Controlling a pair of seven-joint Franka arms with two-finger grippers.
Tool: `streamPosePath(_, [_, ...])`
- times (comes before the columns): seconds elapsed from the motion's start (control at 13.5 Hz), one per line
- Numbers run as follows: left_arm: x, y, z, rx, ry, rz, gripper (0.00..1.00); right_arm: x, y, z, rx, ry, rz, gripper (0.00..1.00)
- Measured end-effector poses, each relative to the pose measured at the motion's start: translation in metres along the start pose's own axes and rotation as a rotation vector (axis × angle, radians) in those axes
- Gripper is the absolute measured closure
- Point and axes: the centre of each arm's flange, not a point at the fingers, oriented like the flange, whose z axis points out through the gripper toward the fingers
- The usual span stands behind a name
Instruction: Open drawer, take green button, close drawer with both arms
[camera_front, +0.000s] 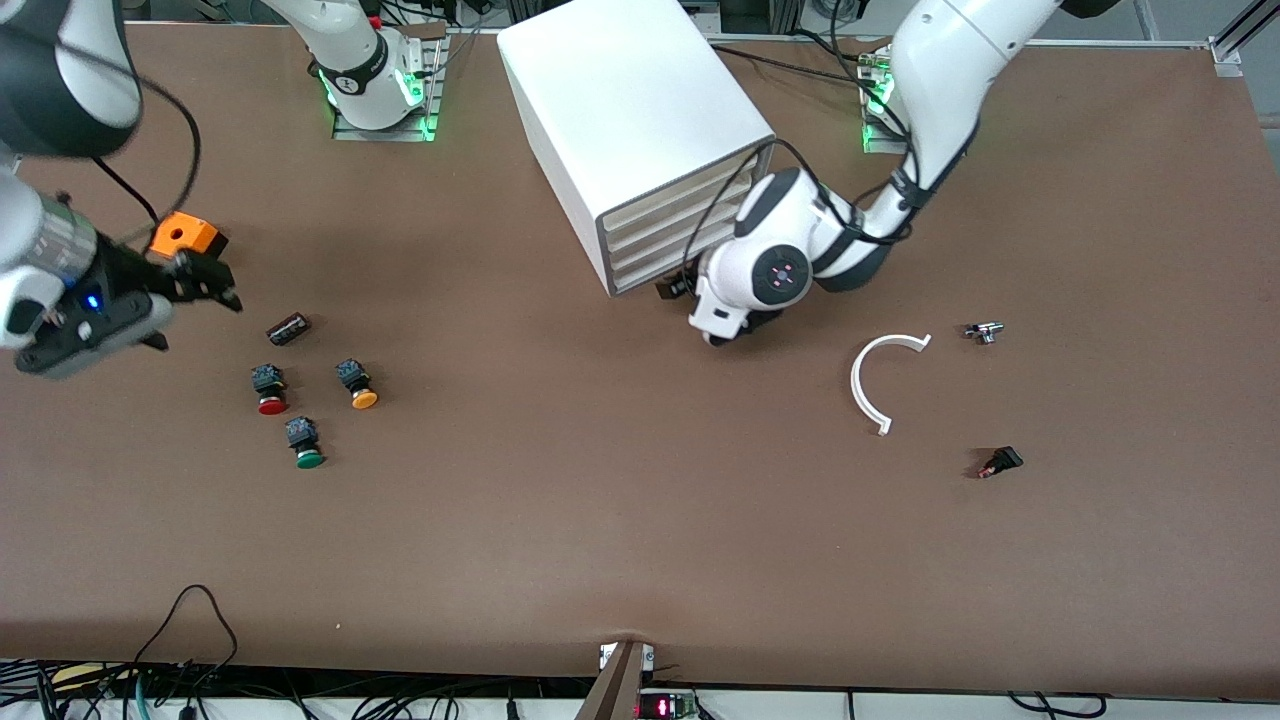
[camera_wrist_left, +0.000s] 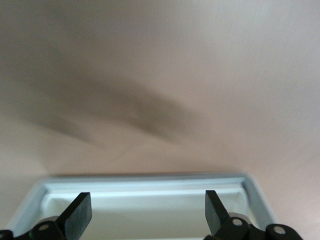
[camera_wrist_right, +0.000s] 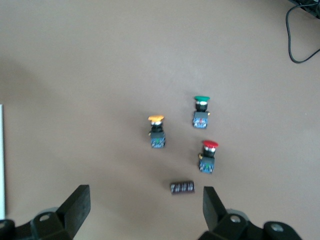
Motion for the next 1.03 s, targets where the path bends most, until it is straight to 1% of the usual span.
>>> streamPosePath(0.15, [0.028,-0.008,-0.042,0.008,0.049,0.027,0.0,-0.007,-0.008,-0.015,-0.006,0.0,0.009,0.0])
streamPosePath(0.22, [0.038,-0.012,-0.061,0.01,0.06,0.043,0.0,-0.008,-0.013,-0.018,-0.011,-0.009,0.022,0.0])
streamPosePath(0.37, [0.054,-0.026,-0.099,0.023,0.06,0.094,0.0,-0.006,-0.031,-0.021,-0.036,-0.043,0.054,0.0])
streamPosePath(0.52, [0.072,-0.053,-0.137,0.042,0.066,0.157,0.0,-0.004,-0.049,-0.024,-0.055,-0.068,0.103,0.0])
streamPosePath(0.67, [0.091,-0.088,-0.177,0.059,0.1,0.223,0.0,-0.006,-0.052,-0.028,-0.06,-0.068,0.123,0.0])
streamPosePath(0.81, [0.107,-0.127,-0.219,0.057,0.149,0.297,0.0,-0.009,-0.05,-0.032,-0.063,-0.061,0.132,0.0])
streamPosePath(1.03, [0.12,-0.191,-0.278,0.065,0.201,0.329,0.0,-0.011,-0.047,-0.036,-0.065,-0.054,0.139,0.0])
